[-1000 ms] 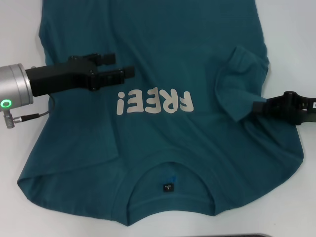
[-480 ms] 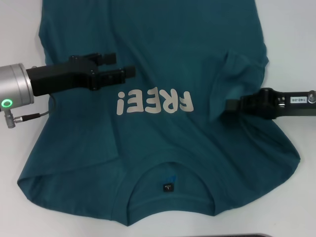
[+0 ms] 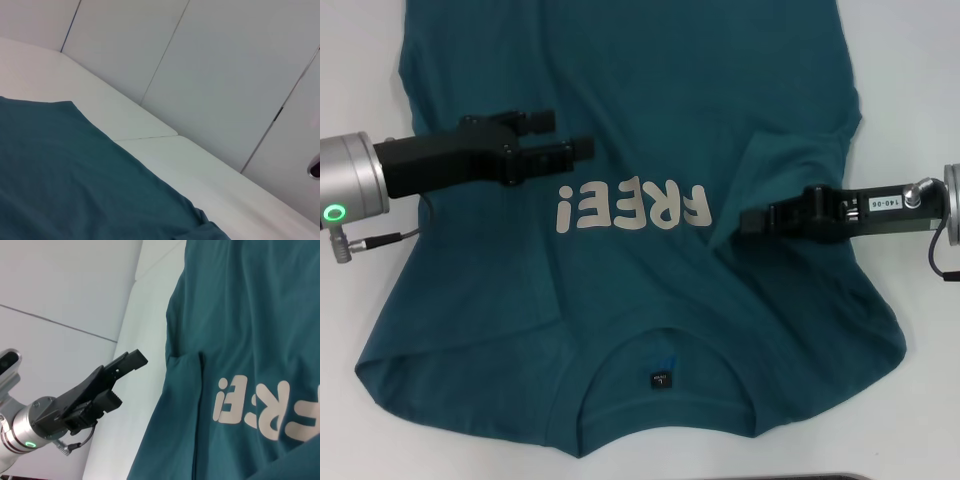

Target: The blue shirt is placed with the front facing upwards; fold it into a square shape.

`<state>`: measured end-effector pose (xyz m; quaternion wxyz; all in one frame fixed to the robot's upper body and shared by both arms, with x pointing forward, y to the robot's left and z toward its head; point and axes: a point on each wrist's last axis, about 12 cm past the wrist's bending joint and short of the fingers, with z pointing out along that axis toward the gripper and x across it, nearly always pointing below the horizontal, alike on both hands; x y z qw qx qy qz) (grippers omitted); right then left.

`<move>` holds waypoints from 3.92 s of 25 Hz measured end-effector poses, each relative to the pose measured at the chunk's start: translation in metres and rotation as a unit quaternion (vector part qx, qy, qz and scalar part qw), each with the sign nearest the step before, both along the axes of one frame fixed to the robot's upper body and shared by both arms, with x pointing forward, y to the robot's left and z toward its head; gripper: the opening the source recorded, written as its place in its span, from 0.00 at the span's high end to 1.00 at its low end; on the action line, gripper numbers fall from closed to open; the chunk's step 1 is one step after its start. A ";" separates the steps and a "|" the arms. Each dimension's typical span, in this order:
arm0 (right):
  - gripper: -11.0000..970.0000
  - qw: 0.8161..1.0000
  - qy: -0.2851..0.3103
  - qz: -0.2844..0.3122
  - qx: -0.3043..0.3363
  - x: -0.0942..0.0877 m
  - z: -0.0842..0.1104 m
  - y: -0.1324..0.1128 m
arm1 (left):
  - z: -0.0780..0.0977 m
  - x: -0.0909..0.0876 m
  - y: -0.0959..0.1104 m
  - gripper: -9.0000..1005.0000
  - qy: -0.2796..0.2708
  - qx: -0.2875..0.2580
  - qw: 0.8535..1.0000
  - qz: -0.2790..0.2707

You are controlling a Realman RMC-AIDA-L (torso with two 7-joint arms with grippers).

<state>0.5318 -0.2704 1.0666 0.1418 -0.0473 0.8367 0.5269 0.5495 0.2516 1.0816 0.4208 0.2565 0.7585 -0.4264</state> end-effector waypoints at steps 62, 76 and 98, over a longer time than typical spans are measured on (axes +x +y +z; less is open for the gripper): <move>0.25 0.922 -0.373 -0.098 -0.041 0.040 0.030 -0.032 | 0.032 -0.023 0.053 0.16 0.183 0.084 0.979 0.001; 0.25 0.928 -0.355 -0.106 -0.047 0.053 0.031 -0.020 | 0.035 -0.045 0.100 0.16 0.292 0.124 0.948 0.037; 0.25 0.930 -0.348 -0.110 -0.047 0.054 0.033 -0.023 | 0.010 -0.074 0.125 0.16 0.377 0.136 0.913 0.069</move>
